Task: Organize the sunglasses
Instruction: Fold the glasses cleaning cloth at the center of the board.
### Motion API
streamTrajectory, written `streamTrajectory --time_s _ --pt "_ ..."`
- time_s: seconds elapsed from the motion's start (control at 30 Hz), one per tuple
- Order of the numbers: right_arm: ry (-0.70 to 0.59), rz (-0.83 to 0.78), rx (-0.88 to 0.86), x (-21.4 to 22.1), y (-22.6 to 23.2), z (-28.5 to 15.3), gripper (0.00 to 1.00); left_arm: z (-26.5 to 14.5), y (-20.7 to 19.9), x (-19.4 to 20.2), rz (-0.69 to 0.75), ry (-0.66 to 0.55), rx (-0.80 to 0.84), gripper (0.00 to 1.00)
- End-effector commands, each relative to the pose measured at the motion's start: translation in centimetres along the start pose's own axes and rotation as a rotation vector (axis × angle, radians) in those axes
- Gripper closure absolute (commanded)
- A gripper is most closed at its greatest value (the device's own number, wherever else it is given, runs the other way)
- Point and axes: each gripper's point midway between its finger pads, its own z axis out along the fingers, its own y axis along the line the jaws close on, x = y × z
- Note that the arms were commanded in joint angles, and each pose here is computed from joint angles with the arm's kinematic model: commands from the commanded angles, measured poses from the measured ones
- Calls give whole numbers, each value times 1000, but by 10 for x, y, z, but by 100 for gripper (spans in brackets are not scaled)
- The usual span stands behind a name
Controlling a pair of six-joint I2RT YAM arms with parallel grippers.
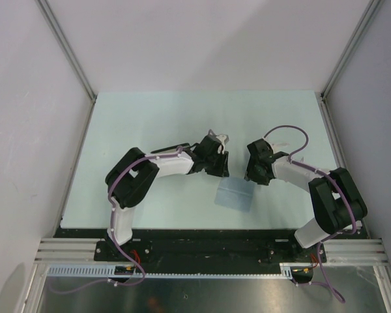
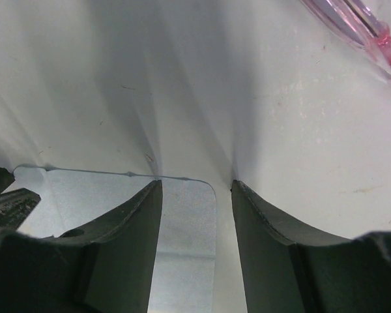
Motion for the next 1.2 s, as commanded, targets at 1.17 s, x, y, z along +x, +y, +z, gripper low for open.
streamTrajectory --time_s 1.17 --pt "-11 13 2 4 1 -16 48 9 46 50 92 159 -269 64"
